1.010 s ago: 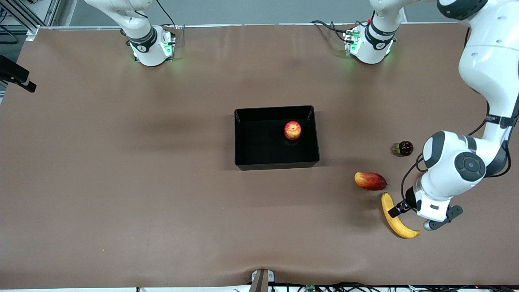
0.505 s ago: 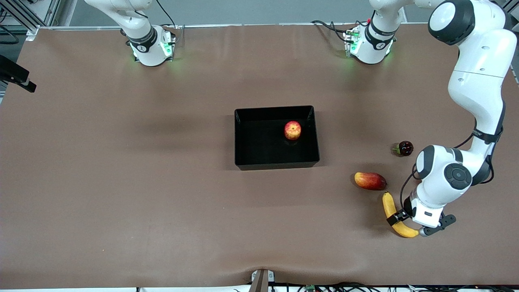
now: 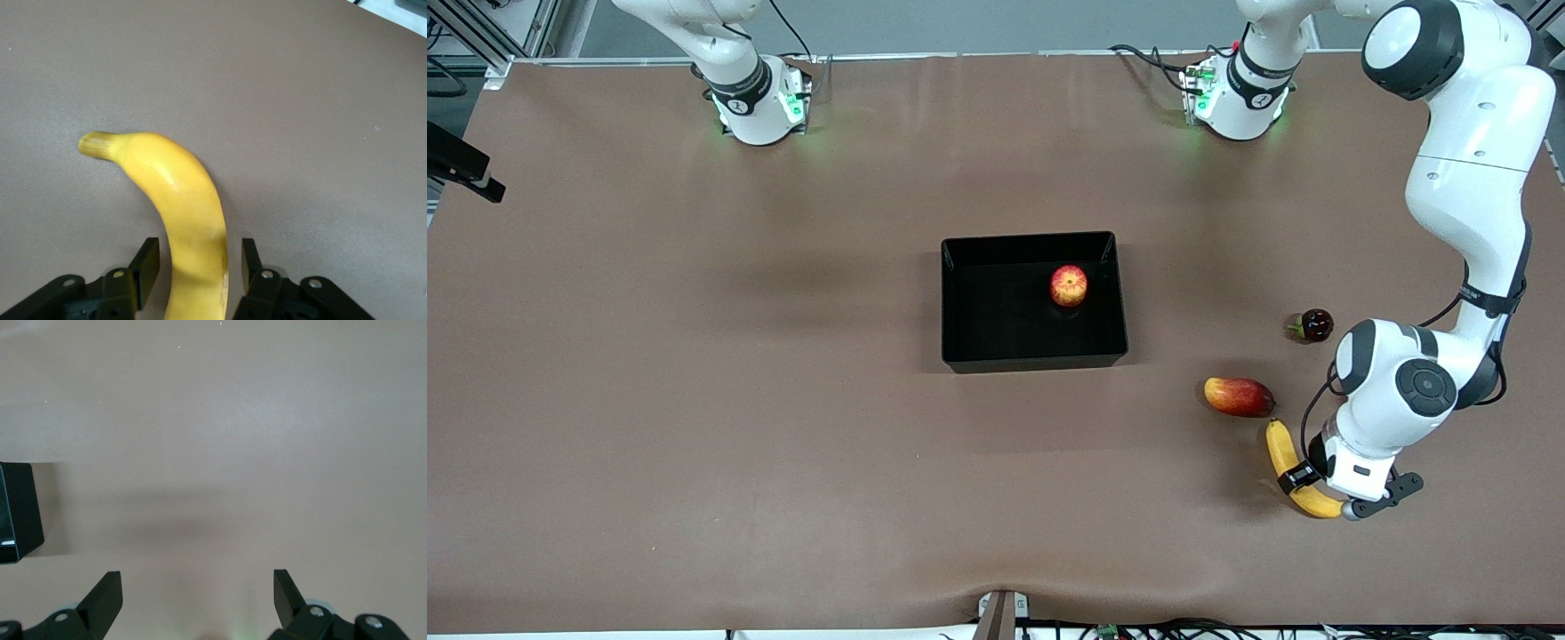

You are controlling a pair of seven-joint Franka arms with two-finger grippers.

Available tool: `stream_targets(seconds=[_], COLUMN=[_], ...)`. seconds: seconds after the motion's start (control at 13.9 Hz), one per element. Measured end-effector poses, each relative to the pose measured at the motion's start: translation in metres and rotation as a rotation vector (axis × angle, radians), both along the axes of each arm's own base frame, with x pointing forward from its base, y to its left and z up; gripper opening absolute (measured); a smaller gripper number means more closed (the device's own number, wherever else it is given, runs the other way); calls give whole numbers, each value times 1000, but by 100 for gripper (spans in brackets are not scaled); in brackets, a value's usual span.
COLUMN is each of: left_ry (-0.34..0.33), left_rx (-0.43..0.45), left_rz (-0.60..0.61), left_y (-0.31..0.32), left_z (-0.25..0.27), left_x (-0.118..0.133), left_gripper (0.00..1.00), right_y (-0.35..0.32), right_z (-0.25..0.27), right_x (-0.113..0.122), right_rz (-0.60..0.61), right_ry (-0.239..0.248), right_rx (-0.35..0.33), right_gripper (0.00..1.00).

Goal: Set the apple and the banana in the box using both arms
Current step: 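Lift the banana with the left gripper and carry it over the box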

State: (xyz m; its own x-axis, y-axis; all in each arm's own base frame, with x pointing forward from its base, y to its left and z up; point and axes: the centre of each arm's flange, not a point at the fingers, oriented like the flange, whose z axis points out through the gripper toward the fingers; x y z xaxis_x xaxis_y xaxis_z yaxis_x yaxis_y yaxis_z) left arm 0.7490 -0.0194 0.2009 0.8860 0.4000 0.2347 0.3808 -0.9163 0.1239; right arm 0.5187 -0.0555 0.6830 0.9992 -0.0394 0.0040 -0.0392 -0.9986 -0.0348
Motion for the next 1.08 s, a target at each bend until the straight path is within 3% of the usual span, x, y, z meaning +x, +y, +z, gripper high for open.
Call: stream_targets(seconds=[0.36, 0.5, 0.65, 0.72, 0.87, 1.08], left_ry=[4, 10, 8, -1, -22, 19], left_rx=[-1, -2, -2, -1, 10, 39], left_rz=[-3, -4, -2, 0, -1, -31], left_y=[-3, -3, -2, 0, 2, -24], left_z=[-3, -7, -7, -2, 20, 94], left_x=[-1, -2, -1, 1, 6, 4], left_gripper=[61, 56, 37, 37, 37, 37], right_y=[0, 0, 0, 0, -1, -1], right_z=[0, 0, 0, 0, 0, 0], right_x=[0, 0, 0, 0, 0, 0], right_rz=[0, -1, -1, -1, -1, -1], right_ry=[0, 0, 0, 0, 0, 0], right_rx=[0, 0, 0, 0, 0, 0], right_gripper=[100, 100, 100, 100, 100, 100])
